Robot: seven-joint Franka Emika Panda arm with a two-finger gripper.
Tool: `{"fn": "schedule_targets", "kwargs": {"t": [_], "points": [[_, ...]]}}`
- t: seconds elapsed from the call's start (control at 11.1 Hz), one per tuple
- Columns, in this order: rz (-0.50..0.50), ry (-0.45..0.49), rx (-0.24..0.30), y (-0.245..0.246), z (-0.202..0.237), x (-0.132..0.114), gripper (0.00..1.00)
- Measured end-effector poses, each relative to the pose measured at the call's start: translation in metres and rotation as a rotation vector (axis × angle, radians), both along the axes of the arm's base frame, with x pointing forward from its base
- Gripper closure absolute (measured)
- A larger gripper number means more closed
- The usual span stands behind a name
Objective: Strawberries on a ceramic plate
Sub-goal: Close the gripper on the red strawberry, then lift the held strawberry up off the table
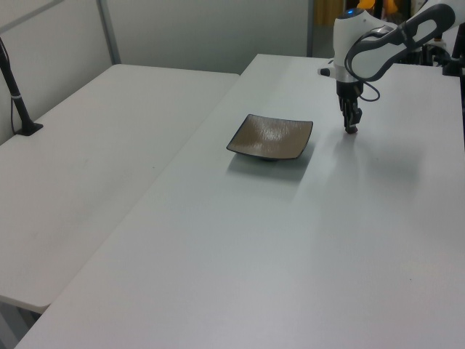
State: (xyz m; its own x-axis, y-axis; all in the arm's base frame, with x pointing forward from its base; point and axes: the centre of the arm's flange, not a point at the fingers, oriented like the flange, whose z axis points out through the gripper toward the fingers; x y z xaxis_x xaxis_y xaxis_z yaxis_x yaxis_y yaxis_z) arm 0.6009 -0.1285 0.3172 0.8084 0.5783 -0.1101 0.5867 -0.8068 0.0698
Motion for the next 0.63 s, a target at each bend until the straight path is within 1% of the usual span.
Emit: {"fn": "schedule_targets", "kwargs": {"t": [0.18, 0.36, 0.63], "points": [[0.0, -0.002, 0.0, 0.0, 0.001, 0.0, 0.69], [-0.002, -0.013, -0.003, -0.001, 0.016, -0.001, 0.69], [-0.015, -0.022, -0.008, 0.0, 0.071, -0.011, 0.69]]}}
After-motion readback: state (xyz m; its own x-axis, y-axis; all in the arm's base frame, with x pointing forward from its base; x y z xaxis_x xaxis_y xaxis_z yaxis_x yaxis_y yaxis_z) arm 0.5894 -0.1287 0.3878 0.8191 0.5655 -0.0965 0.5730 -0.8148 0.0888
